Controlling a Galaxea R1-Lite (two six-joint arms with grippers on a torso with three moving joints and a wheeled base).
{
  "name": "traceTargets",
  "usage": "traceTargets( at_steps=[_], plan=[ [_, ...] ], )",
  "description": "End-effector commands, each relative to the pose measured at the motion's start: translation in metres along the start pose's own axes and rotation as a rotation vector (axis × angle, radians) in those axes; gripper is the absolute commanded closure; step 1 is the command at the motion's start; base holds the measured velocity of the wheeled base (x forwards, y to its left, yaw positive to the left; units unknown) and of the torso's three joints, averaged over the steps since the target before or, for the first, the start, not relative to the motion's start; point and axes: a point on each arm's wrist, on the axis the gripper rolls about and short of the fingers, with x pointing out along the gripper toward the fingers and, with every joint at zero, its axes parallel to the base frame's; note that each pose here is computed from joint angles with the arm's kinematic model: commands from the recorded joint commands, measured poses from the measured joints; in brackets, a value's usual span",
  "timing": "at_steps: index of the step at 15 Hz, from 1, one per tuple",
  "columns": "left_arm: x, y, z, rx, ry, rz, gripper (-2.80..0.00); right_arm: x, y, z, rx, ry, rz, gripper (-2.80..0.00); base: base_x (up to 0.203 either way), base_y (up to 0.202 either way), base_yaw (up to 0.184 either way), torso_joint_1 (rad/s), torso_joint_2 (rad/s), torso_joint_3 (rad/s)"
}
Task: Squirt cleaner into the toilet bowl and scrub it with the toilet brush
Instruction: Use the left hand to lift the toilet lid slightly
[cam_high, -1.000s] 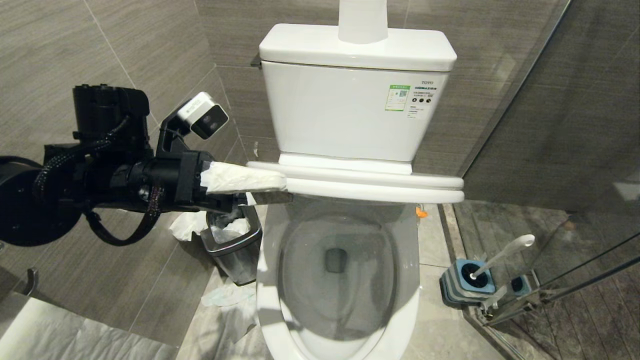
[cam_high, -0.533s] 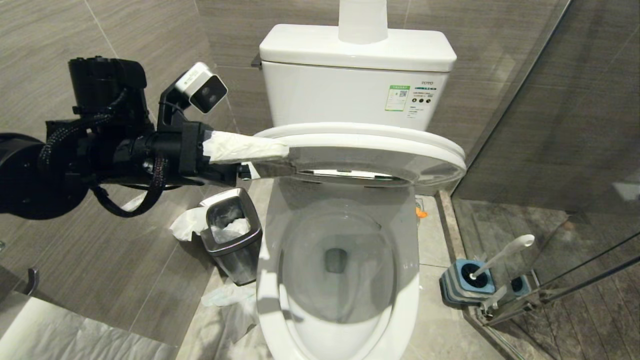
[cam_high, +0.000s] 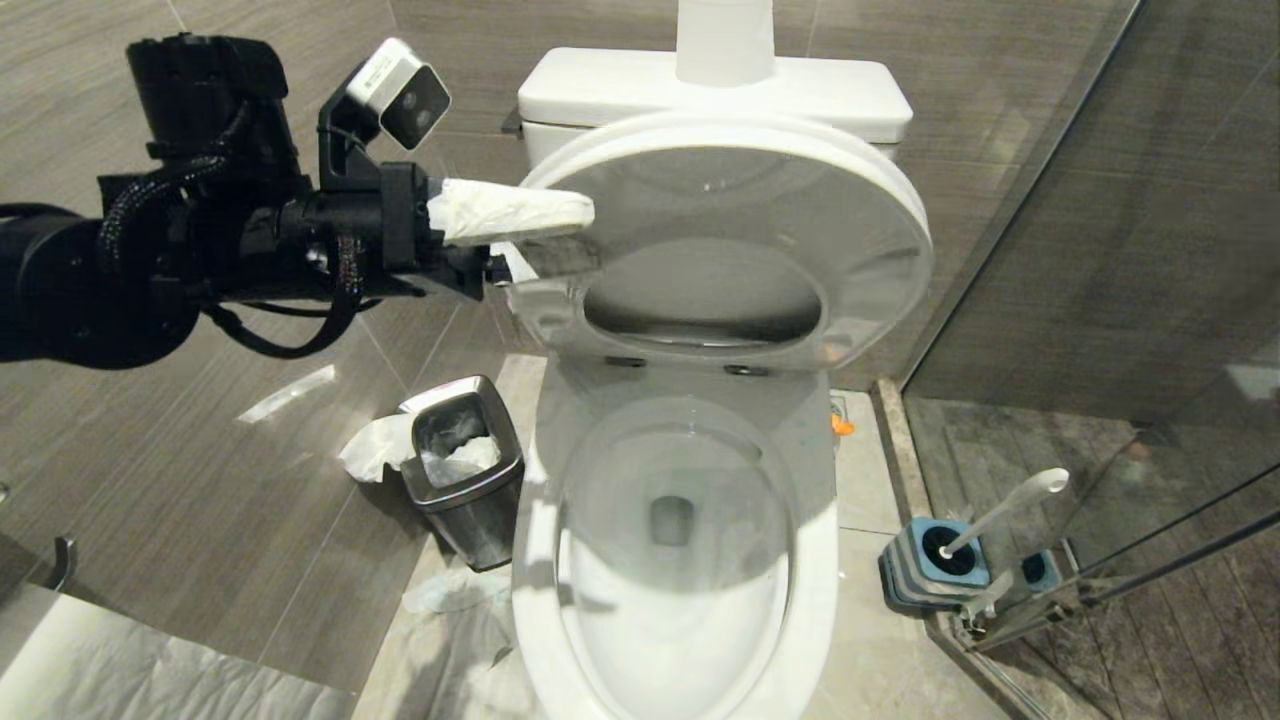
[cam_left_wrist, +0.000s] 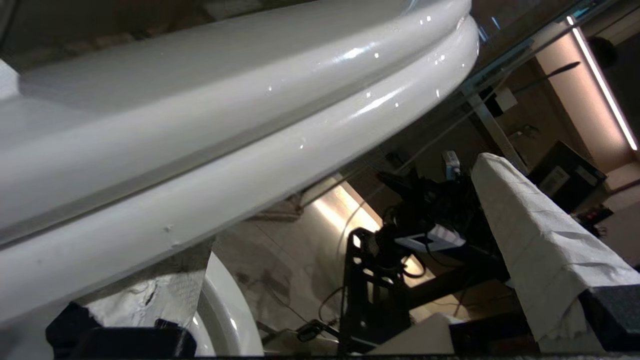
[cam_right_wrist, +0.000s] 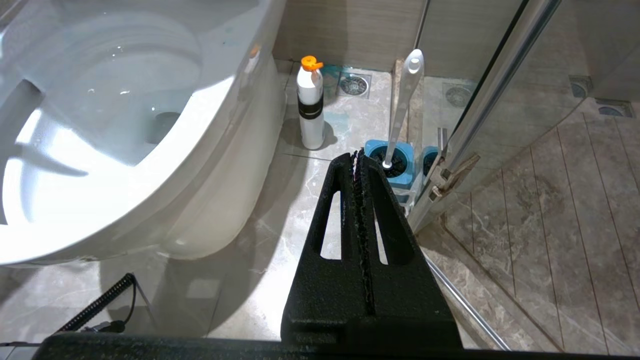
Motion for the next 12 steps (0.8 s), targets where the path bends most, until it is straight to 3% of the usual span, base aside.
traceTargets(
  at_steps=[1,5,7,9,12],
  plan=[
    [0.005,0.005,0.020,0.063,-0.034,0.011,-2.80,0.000,0.000,0.000,0.000,0.002,0.000,0.00,0.000,0.000,0.000,0.000,0.00,0.000],
    [0.012,0.017,0.055,0.181,-0.135,0.088,-2.80,0.000,0.000,0.000,0.000,0.000,0.000,0.00,0.000,0.000,0.000,0.000,0.00,0.000],
    [0.016,0.032,0.066,0.218,-0.181,0.136,-2.80,0.000,0.000,0.000,0.000,0.000,0.000,0.00,0.000,0.000,0.000,0.000,0.00,0.000],
    [0.021,0.053,0.064,0.250,-0.219,0.208,-2.80,0.000,0.000,0.000,0.000,0.001,0.000,0.00,0.000,0.000,0.000,0.000,0.00,0.000],
    [0.026,0.074,0.056,0.342,-0.207,0.253,-2.80,0.000,0.000,0.000,0.000,0.002,0.000,0.00,0.000,0.000,0.000,0.000,0.00,0.000]
  ],
)
